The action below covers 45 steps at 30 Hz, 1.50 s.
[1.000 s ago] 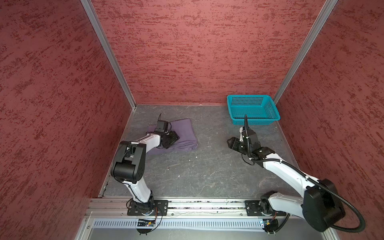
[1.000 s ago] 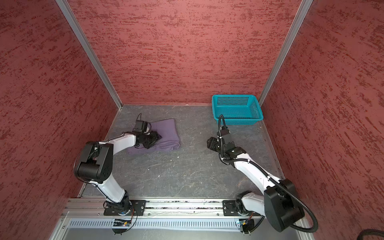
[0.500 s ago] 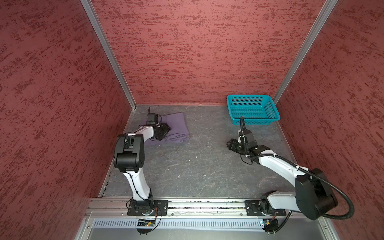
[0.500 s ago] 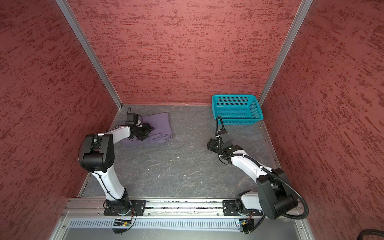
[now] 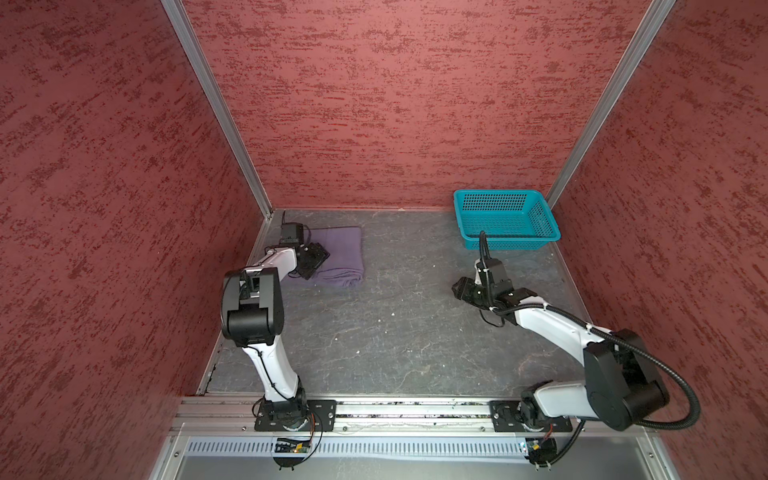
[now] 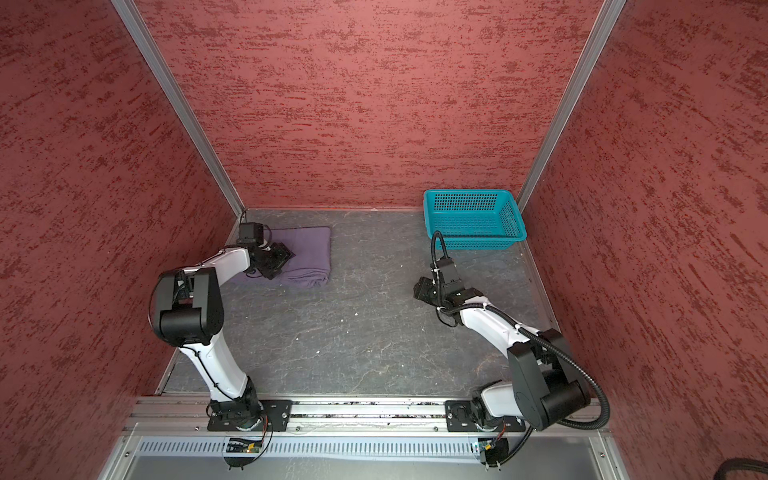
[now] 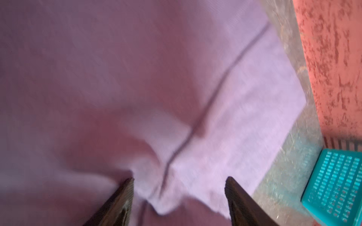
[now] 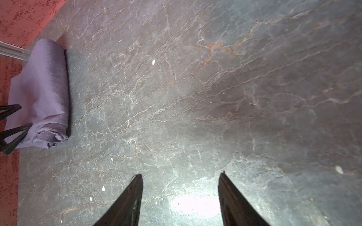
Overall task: Fold and stack the trousers
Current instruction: Move the trousers to the top-left of the table.
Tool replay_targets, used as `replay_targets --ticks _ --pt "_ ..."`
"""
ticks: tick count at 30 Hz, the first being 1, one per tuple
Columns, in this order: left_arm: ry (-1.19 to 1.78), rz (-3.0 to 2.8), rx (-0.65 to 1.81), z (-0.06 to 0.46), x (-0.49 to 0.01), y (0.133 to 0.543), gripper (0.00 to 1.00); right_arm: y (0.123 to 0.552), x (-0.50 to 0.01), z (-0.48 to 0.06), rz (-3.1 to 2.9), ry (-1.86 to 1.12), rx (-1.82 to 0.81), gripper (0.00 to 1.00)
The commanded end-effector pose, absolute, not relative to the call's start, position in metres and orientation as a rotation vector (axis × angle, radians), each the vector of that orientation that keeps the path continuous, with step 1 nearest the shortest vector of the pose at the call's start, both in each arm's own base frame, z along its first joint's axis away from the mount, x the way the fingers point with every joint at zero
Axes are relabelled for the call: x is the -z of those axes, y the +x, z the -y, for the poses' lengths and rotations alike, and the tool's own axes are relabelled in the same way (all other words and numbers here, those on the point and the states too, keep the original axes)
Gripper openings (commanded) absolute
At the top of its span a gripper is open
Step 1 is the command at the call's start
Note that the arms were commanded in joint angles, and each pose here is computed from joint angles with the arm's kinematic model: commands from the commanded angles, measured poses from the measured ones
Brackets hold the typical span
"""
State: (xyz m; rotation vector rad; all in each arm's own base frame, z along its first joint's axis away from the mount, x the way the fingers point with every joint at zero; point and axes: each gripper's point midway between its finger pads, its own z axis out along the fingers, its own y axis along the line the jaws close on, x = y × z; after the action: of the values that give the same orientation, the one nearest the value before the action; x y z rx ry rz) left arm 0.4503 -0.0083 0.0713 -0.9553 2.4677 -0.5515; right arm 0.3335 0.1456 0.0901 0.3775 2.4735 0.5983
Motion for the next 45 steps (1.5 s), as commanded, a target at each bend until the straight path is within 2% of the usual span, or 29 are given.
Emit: replay_targets --ticks 1,7,10,19,21,23,24,26,35,45 --pt "-0.845 -2.469 0.507 0.027 -0.102 0.431 0.74 0.343 -0.115 -0.148 -2.394 0.358 -0.649 0.62" --pt "-0.766 -2.522 0.490 0.058 -0.100 0.398 0.75 0.334 -0.115 -0.148 -2.388 0.354 -0.674 0.62" --pt "-0.729 -2.570 0.464 0.072 -0.087 0.389 0.71 0.332 -0.117 -0.147 -2.379 0.351 -0.678 0.61" --pt "-0.774 -2.646 0.473 0.081 -0.041 0.400 0.69 0.326 -0.118 -0.141 -2.375 0.348 -0.662 0.60" --pt "-0.786 -2.645 0.481 0.079 -0.035 0.407 0.57 0.324 -0.116 -0.138 -2.378 0.356 -0.648 0.60" --pt "-0.805 -2.643 0.487 0.075 -0.030 0.412 0.32 0.324 -0.115 -0.136 -2.381 0.363 -0.635 0.60" --pt "-0.816 -2.638 0.486 0.071 -0.028 0.415 0.28 0.323 -0.115 -0.136 -2.382 0.364 -0.632 0.60" --pt "-0.850 -2.637 0.479 0.062 -0.022 0.418 0.25 0.324 -0.113 -0.134 -2.385 0.371 -0.624 0.60" --pt "-0.907 -2.609 0.494 0.030 -0.017 0.440 0.22 0.335 -0.105 -0.138 -2.405 0.392 -0.626 0.59" --pt "-0.774 -2.632 0.590 0.042 -0.020 0.474 0.14 0.347 -0.097 -0.144 -2.426 0.405 -0.641 0.59"
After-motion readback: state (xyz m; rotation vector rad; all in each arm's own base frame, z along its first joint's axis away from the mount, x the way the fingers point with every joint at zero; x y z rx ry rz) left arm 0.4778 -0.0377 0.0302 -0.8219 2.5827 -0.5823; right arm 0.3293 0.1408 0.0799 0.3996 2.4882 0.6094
